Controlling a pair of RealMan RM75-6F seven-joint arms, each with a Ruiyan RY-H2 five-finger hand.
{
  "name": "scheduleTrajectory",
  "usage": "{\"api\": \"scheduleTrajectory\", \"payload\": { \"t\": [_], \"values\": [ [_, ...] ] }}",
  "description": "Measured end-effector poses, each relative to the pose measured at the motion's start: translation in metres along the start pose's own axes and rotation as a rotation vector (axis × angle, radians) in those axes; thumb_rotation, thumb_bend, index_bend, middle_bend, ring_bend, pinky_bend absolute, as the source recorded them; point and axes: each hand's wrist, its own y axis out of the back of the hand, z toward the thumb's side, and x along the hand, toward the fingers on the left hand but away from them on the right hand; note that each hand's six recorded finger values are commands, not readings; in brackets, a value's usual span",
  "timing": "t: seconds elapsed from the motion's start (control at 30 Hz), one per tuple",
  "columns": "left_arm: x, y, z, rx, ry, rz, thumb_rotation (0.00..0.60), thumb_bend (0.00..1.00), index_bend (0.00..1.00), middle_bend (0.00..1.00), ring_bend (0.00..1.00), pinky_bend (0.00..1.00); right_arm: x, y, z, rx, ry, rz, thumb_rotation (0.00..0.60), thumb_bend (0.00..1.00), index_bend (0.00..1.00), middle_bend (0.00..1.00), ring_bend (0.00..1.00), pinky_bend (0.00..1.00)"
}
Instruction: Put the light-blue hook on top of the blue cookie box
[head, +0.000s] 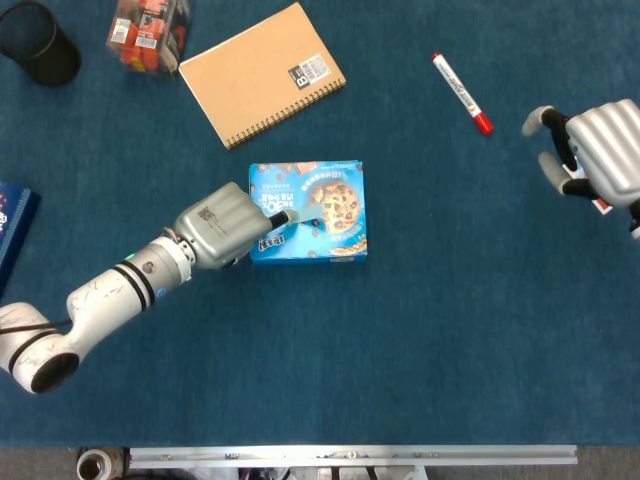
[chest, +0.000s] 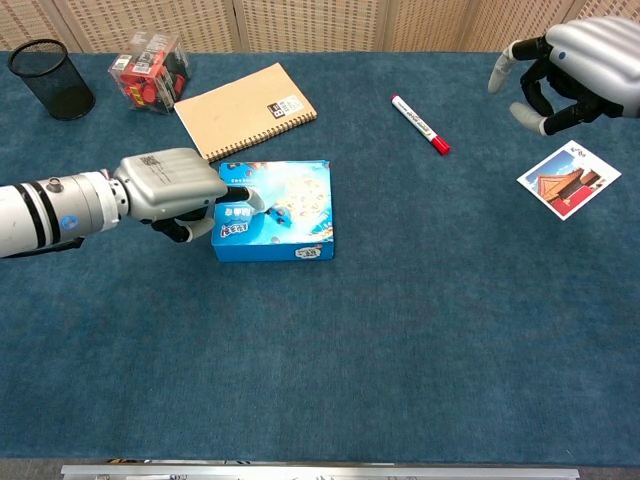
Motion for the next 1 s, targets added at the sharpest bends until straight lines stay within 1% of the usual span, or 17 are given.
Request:
{"api": "scheduleTrajectory", "payload": {
  "t": [0.17, 0.53, 0.87, 1.0],
  "values": [
    [-0.005, 0.001, -0.004, 0.002, 0.011, 0.001, 0.600, 0.82, 0.16, 1.00, 1.00, 1.00, -0.001, 0.000, 0.002, -0.002, 0.005, -0.002, 0.600, 0.41, 0.42, 0.81, 0.92, 0.85],
    [-0.011, -0.009, -0.007, 0.002, 0.021, -0.019, 0.600, 0.82, 0.16, 1.00, 1.00, 1.00, -0.002, 0.000, 0.006, -0.001, 0.016, -0.002, 0.600, 0.41, 0.42, 0.81, 0.92, 0.85],
    [-0.013, -0.002, -0.005, -0.002, 0.018, 0.007, 0.600, 0.82, 0.16, 1.00, 1.00, 1.00, -0.001, 0.001, 0.006, 0.000, 0.013, -0.003, 0.600, 0.41, 0.42, 0.81, 0.92, 0.85],
    [-0.010, -0.003, -0.002, 0.001, 0.007, 0.003, 0.600, 0.82, 0.16, 1.00, 1.00, 1.00, -0.001, 0.001, 0.004, -0.001, 0.009, -0.003, 0.600, 0.41, 0.42, 0.81, 0.92, 0.85]
  ]
}}
